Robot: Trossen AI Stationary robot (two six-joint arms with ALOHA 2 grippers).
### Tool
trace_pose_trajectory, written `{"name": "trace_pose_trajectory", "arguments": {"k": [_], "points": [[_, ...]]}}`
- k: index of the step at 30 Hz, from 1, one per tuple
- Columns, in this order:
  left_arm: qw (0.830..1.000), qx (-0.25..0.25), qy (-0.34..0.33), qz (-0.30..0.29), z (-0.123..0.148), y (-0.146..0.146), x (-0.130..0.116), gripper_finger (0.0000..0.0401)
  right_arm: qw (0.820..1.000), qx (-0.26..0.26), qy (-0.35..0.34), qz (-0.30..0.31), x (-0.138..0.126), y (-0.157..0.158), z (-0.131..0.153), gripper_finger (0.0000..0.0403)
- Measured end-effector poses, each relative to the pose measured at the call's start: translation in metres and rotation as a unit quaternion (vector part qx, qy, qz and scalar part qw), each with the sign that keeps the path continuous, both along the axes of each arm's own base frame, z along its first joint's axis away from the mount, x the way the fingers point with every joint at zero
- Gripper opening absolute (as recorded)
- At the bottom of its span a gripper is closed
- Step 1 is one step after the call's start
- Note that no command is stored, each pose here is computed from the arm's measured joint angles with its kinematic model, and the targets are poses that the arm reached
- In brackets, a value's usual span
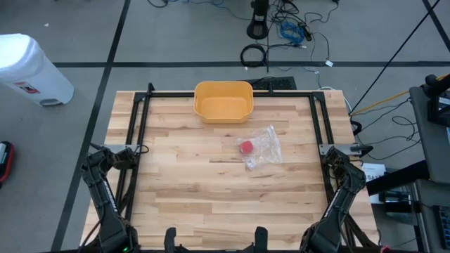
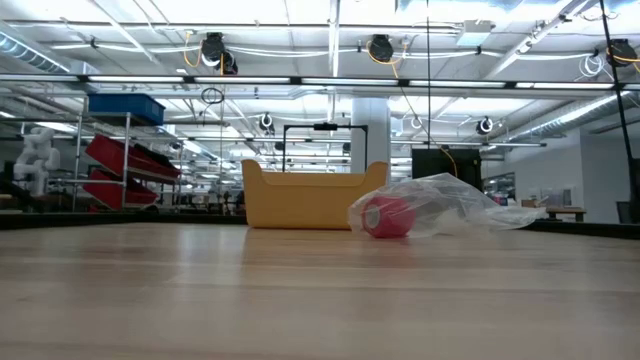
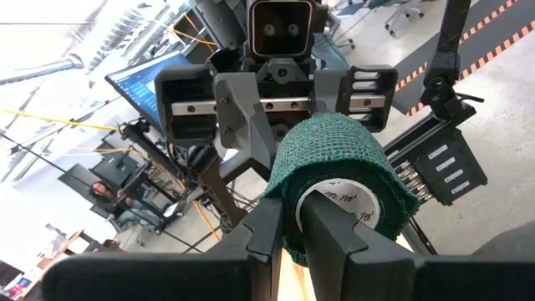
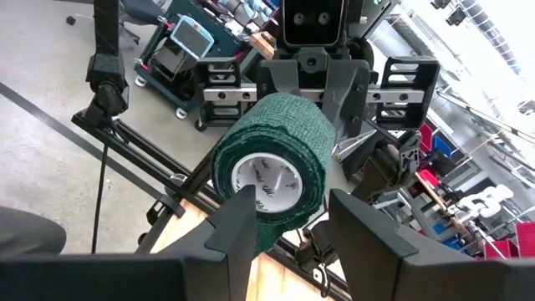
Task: Roll bandage
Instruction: Roll the green bandage
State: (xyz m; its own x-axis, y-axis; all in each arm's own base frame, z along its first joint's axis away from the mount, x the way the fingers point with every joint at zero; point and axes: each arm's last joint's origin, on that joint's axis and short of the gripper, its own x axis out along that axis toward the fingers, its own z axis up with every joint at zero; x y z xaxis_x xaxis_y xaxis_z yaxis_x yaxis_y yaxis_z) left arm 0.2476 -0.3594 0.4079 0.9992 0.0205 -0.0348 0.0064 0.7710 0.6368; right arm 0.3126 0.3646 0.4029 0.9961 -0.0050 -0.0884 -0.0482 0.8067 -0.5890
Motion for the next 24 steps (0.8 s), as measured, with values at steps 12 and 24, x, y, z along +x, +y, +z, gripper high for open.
{"name": "trace_pose_trajectory", "arguments": {"k": [12, 24], "points": [[1.0, -0.003, 0.002, -0.021, 0.0, 0.002, 0.006, 0.0047, 1.0, 0.007, -0.006, -0.006, 0.005, -0.004, 0.002, 0.0139], [1.0, -0.025, 0.002, -0.011, 0.0, 0.009, 0.015, 0.0047, 1.0, 0.002, -0.016, -0.006, 0.005, -0.004, 0.004, 0.0139]]}}
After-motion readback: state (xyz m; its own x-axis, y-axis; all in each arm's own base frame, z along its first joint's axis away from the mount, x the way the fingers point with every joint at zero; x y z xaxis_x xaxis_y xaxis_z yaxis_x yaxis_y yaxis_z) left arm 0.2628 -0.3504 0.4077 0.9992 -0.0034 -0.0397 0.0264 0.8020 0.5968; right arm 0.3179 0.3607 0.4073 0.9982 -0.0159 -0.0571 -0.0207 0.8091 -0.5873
